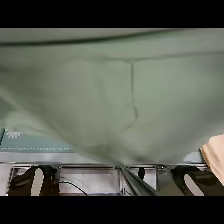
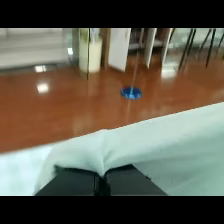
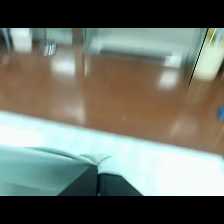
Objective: Fold the shirts.
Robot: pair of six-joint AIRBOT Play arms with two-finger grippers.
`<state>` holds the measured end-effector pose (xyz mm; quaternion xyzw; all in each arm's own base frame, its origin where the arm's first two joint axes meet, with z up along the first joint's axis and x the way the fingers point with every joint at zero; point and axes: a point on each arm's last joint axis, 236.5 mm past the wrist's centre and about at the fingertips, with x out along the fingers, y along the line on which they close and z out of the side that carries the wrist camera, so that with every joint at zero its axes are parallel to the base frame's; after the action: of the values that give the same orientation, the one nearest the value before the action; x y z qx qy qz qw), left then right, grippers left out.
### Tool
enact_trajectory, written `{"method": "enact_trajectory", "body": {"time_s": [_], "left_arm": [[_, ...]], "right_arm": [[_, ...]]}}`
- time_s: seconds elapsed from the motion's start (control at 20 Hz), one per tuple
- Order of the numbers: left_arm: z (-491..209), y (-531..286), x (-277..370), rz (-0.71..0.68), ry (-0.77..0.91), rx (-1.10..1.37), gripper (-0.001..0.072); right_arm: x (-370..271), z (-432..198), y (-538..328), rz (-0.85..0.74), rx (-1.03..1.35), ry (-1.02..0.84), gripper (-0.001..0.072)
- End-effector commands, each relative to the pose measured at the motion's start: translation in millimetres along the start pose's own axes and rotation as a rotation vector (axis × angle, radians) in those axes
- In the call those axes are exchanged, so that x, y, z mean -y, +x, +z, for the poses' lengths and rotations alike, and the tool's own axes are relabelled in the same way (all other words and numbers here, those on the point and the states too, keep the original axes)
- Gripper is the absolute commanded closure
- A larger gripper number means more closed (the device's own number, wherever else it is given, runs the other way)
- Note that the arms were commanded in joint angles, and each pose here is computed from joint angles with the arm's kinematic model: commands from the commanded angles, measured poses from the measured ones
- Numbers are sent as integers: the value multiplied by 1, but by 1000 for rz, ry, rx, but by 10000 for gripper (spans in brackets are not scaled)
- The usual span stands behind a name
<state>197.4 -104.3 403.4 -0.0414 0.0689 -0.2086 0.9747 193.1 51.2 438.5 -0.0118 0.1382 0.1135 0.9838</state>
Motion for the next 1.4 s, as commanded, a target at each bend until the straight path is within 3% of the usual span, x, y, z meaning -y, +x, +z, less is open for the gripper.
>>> {"method": "enact_trajectory", "body": {"time_s": [0.0, 0.15, 0.35, 0.6, 0.65, 0.7, 0.75, 0.9, 1.0, 1.1, 1.2, 1.35], "left_arm": [[-87, 38, -35, -24, -196, -204, 690], [-175, 84, -51, -138, -456, -316, 690], [-255, 140, -110, 20, -654, -345, 690], [-309, 208, -146, 143, -710, -410, 670], [-316, 222, -151, 155, -712, -424, 526], [-319, 233, -153, 152, -717, -442, 361], [-320, 243, -153, 131, -722, -466, 213], [-304, 241, -166, 50, -678, -569, 200], [-303, 206, -205, 125, -650, -670, 200], [-325, 155, -241, 251, -707, -796, 200], [-358, 112, -247, 294, -807, -909, 200], [-418, 81, -225, 302, -959, -1015, 200]], "right_arm": [[4, -62, 59, 29, -206, 47, 690], [15, -121, 145, 46, -365, 92, 691], [31, -176, 269, 64, -488, 171, 691], [24, -265, 391, 146, -674, 349, 687], [27, -274, 407, 147, -697, 382, 613], [27, -276, 422, 168, -710, 438, 432], [28, -275, 432, 188, -720, 504, 367], [56, -266, 425, 200, -749, 579, 359], [90, -266, 390, 182, -801, 514, 360], [119, -281, 340, 159, -921, 410, 360], [144, -301, 308, 20, -948, 497, 360], [126, -364, 269, -46, -974, 553, 352]]}}
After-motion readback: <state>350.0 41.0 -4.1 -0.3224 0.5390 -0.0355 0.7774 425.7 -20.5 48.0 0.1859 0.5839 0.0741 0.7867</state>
